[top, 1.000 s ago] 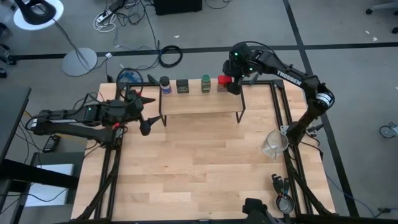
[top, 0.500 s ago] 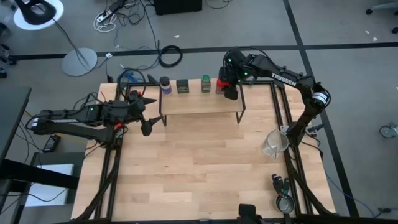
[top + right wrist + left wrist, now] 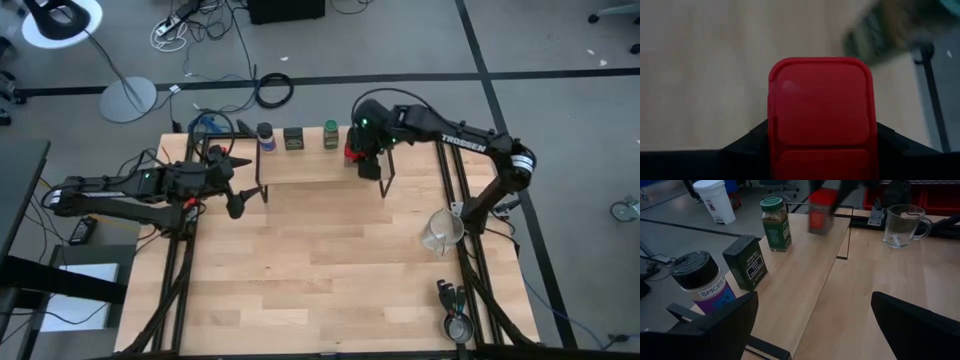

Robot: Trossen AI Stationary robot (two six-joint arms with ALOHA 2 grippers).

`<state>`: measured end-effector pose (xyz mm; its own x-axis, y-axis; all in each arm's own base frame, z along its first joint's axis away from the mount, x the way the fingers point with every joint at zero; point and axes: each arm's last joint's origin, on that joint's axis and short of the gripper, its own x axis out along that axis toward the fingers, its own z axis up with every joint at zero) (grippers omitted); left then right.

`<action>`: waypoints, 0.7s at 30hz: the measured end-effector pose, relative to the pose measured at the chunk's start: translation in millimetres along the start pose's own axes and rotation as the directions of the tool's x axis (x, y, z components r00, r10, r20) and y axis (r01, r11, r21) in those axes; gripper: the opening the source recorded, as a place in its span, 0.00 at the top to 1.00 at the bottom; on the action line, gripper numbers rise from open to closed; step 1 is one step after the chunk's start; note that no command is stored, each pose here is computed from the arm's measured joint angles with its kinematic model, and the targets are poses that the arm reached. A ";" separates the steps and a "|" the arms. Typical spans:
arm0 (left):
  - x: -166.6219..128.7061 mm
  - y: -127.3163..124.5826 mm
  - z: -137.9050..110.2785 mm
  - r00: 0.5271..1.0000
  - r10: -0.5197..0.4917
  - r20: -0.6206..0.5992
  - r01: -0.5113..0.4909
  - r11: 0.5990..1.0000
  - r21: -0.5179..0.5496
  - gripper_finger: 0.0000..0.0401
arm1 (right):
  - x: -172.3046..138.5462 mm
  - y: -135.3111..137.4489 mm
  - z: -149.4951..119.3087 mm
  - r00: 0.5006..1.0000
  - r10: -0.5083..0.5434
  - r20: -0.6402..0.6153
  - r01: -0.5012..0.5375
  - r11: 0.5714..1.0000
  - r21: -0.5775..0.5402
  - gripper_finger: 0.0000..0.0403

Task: Shelf spices
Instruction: Remove the red seasoning can from the shelf

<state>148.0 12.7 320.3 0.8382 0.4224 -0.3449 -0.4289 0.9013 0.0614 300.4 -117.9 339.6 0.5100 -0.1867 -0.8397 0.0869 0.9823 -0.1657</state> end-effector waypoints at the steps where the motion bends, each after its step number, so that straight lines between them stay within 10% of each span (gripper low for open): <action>1: 0.0 0.0 0.0 1.000 0.000 0.000 0.000 1.000 -0.001 0.02 | -3.9 8.3 2.3 1.000 0.011 0.014 -0.011 1.000 -0.003 0.50; 21: -0.1 -0.3 2.8 1.000 -0.002 0.026 0.002 1.000 0.008 0.02 | 14.7 170.7 -5.0 0.982 0.178 0.067 -0.184 0.979 0.093 0.50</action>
<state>149.0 12.7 322.9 0.8477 0.4227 -0.3205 -0.4244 0.9029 0.0685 318.5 47.0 296.3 0.5739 -0.0079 -0.8189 0.0709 0.9967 0.0401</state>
